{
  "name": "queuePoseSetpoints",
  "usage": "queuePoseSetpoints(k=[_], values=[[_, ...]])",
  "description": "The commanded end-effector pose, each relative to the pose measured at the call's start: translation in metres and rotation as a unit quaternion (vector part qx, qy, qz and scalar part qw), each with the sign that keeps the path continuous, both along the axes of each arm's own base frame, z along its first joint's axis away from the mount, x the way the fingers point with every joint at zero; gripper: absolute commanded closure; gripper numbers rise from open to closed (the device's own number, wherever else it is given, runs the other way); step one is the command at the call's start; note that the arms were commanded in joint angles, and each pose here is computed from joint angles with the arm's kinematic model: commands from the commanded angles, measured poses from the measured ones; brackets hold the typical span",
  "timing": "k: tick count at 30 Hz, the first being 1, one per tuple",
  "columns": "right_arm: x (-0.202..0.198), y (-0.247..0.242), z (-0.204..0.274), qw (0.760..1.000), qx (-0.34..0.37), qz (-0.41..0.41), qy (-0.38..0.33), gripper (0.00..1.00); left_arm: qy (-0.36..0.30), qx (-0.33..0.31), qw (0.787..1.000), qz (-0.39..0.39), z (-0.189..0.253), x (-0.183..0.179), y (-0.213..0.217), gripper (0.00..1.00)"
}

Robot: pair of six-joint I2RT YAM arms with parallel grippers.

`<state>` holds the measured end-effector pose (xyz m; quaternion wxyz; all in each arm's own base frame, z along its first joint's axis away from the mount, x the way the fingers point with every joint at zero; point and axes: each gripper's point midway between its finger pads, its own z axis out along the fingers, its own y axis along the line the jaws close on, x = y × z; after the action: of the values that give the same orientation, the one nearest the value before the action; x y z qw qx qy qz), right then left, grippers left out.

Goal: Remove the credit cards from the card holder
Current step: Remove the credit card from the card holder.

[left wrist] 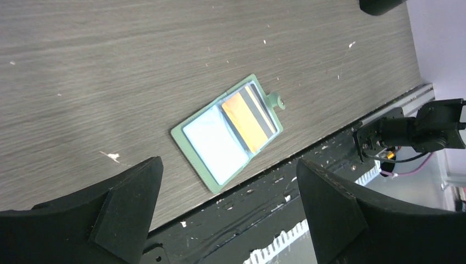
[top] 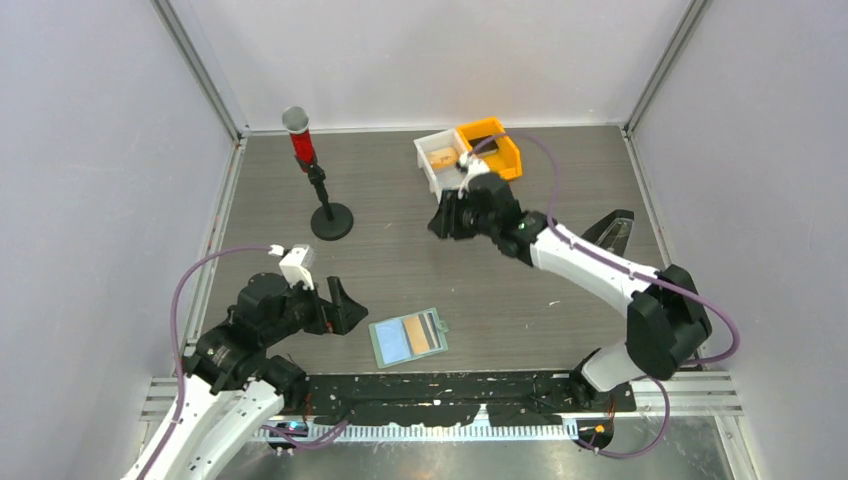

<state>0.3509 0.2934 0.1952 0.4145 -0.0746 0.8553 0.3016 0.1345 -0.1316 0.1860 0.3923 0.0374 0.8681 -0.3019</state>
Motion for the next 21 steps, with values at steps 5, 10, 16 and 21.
queuePoseSetpoints(k=[5, 10, 16, 21], values=[[-0.116, 0.022, -0.057, 0.994, 0.008, 0.087, 0.059, 0.55, 0.050, -0.078, 0.996, -0.017, -0.022, 0.009, -0.035, 0.10], [-0.163, 0.033, -0.078, 0.988, 0.024, 0.125, 0.084, 0.56, 0.099, -0.077, 0.992, -0.008, -0.060, 0.014, -0.042, 0.20], [-0.192, 0.045, -0.084, 0.982, 0.038, 0.155, 0.097, 0.56, 0.140, -0.064, 0.988, 0.010, -0.101, 0.018, -0.043, 0.38], [-0.206, 0.055, -0.093, 0.978, 0.034, 0.172, 0.109, 0.56, 0.157, -0.068, 0.985, 0.001, -0.118, 0.018, -0.049, 0.56]])
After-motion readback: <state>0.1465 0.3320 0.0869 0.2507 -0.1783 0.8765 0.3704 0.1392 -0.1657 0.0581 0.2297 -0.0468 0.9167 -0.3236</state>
